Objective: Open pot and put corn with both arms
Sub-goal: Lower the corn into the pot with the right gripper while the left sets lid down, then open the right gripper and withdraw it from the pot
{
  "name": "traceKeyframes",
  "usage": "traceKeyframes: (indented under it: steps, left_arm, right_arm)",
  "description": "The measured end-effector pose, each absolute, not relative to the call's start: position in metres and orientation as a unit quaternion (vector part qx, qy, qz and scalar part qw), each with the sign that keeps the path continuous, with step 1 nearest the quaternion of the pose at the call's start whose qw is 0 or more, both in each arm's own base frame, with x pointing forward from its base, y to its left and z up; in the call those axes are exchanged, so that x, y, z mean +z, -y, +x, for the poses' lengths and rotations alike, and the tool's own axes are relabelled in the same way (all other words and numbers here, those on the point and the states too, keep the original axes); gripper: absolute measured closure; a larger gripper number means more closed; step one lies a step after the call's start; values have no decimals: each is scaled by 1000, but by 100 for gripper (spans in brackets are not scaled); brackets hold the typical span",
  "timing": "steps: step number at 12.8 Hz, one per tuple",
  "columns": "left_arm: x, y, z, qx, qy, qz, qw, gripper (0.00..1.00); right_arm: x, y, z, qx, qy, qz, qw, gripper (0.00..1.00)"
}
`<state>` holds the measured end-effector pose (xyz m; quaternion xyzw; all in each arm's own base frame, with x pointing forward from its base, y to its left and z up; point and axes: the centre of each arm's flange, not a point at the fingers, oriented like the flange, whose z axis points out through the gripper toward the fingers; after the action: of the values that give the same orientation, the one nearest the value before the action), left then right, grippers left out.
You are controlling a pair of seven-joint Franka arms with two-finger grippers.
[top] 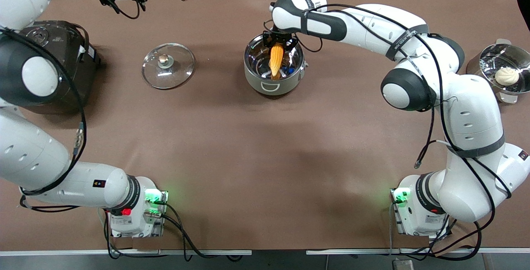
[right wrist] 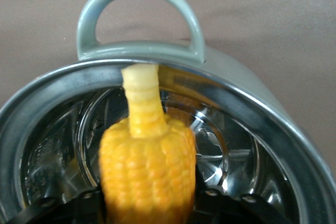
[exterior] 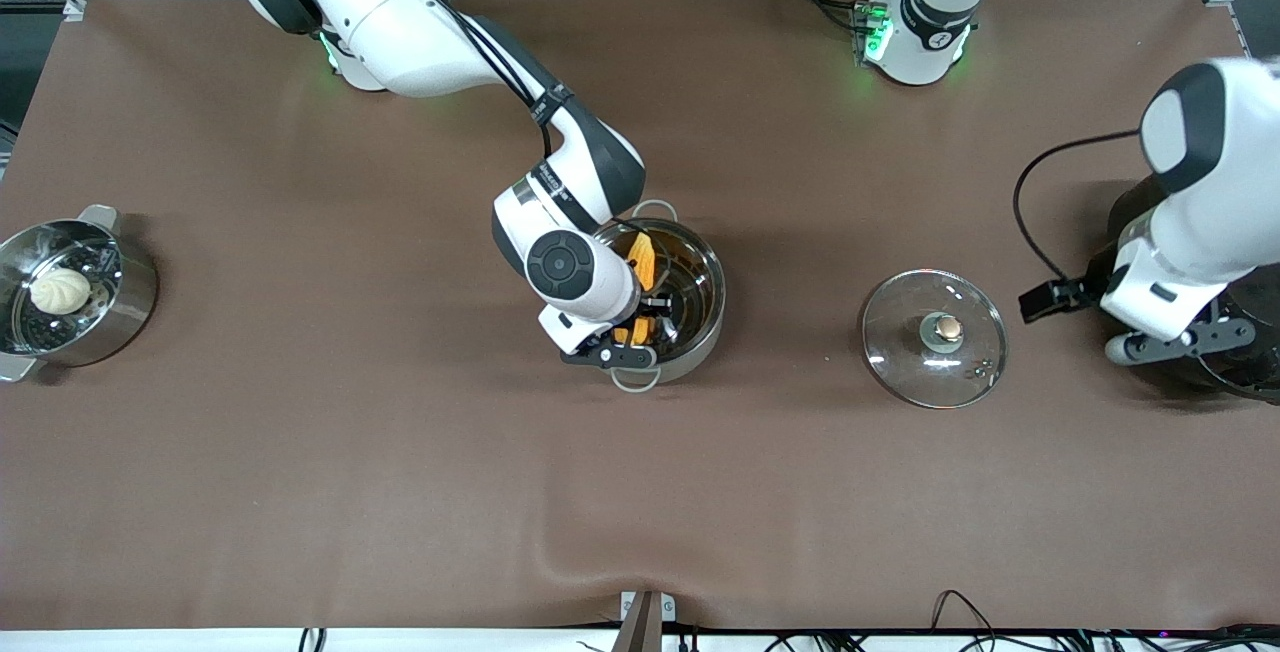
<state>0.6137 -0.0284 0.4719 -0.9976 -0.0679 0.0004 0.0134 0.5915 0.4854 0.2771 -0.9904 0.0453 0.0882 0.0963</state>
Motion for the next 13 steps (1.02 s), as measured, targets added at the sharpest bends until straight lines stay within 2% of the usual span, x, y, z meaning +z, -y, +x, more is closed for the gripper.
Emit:
traceKeyframes:
  steps: [3, 9, 13]
  left_arm:
    - [496, 29, 602, 8, 68, -998, 13, 0]
    - [539, 29, 598, 19, 68, -997, 14, 0]
    - [579, 31, 586, 38, 67, -997, 16, 0]
  right_arm:
    - [285, -488, 593, 82, -44, -990, 101, 0]
    - [318, -486, 597, 72, -61, -990, 106, 0]
    - [391, -433, 622, 62, -76, -990, 100, 0]
